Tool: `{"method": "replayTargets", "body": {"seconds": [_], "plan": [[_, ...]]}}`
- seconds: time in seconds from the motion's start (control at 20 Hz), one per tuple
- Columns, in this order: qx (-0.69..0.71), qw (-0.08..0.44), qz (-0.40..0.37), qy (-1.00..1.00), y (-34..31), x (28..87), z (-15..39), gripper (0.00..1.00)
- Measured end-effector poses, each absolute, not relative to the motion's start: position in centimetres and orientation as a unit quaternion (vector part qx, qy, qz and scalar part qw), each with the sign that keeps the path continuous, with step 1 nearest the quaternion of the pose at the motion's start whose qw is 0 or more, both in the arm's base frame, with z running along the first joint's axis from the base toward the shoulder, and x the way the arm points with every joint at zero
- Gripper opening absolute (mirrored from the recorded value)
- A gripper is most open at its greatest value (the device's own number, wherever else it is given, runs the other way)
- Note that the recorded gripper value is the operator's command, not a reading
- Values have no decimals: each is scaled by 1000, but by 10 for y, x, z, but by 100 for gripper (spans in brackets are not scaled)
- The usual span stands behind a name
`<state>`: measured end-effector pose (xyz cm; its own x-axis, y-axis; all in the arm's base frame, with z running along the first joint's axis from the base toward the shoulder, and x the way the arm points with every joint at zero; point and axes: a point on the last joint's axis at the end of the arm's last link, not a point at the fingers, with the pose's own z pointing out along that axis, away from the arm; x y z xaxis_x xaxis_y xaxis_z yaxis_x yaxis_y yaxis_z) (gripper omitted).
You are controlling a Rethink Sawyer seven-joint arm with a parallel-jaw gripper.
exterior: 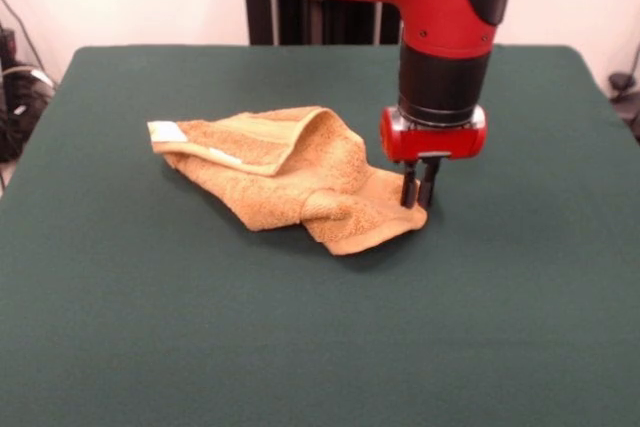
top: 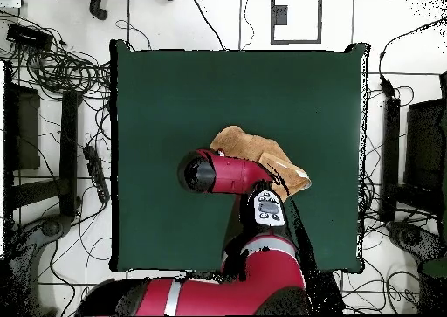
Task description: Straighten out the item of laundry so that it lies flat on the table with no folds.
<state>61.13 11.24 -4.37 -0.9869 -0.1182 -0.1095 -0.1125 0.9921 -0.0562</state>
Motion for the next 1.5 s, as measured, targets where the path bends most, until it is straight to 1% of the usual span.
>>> {"method": "replayTargets", "body": {"seconds": [0.8, 1.0, 1.05, 1.25, 1.5], "plan": [[-59, 61, -31, 996, 110, 613, -36, 0], [-66, 66, -38, 995, 117, 607, -4, 0], [-71, 66, -44, 994, 125, 601, 20, 0], [-79, 62, -51, 994, 148, 587, 68, 0], [-77, 59, -47, 994, 179, 571, 117, 0]]}}
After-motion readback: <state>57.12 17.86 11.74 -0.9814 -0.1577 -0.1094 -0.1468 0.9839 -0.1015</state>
